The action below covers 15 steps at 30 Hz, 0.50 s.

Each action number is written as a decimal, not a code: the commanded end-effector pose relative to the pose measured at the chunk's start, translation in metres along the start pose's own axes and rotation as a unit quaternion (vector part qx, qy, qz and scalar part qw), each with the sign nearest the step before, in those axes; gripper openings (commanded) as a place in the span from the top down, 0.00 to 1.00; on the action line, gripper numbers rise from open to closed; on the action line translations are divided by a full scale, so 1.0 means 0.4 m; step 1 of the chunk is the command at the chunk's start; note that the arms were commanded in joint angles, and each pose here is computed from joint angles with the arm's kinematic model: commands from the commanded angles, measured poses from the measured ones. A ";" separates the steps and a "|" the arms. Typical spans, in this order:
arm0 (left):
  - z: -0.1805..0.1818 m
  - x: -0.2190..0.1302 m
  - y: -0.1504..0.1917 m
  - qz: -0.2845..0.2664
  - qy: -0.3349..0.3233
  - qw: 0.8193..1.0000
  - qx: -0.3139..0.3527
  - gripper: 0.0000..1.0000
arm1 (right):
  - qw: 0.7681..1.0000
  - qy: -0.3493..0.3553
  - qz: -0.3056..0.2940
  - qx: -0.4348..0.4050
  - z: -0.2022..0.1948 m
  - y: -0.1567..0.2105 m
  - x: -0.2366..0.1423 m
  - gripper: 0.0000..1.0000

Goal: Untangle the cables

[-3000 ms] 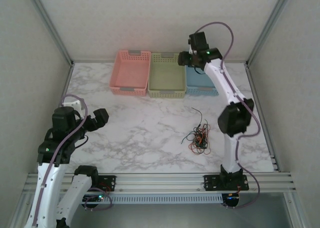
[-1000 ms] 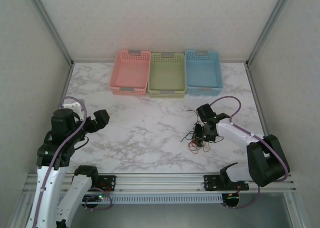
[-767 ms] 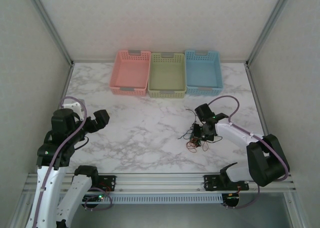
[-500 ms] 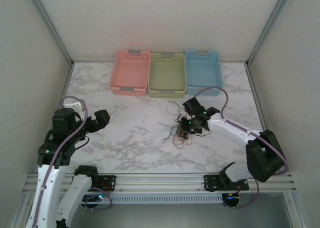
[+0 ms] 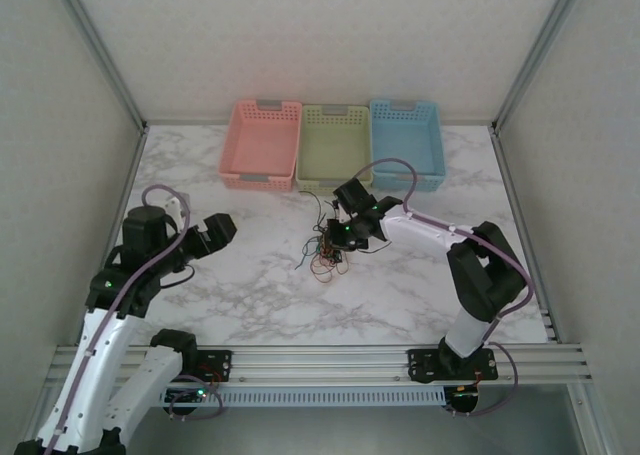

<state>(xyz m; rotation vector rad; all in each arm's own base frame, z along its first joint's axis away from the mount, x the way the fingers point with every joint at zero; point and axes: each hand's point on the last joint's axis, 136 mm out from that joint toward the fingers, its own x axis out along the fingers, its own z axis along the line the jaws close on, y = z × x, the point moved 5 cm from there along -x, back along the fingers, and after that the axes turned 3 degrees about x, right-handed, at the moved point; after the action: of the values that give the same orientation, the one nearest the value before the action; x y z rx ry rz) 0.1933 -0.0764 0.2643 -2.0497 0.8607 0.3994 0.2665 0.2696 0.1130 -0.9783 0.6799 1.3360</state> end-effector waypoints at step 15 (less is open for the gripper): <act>-0.031 0.288 0.255 0.153 0.001 0.987 0.050 0.14 | 0.998 -0.053 0.025 -0.033 0.043 0.012 0.002 0.66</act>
<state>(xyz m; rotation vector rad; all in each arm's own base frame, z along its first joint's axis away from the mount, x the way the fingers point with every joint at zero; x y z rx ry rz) 0.1944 -0.1673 0.1439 -1.8174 1.2239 0.5699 0.2635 0.2795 0.1144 -0.9352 0.6255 1.4084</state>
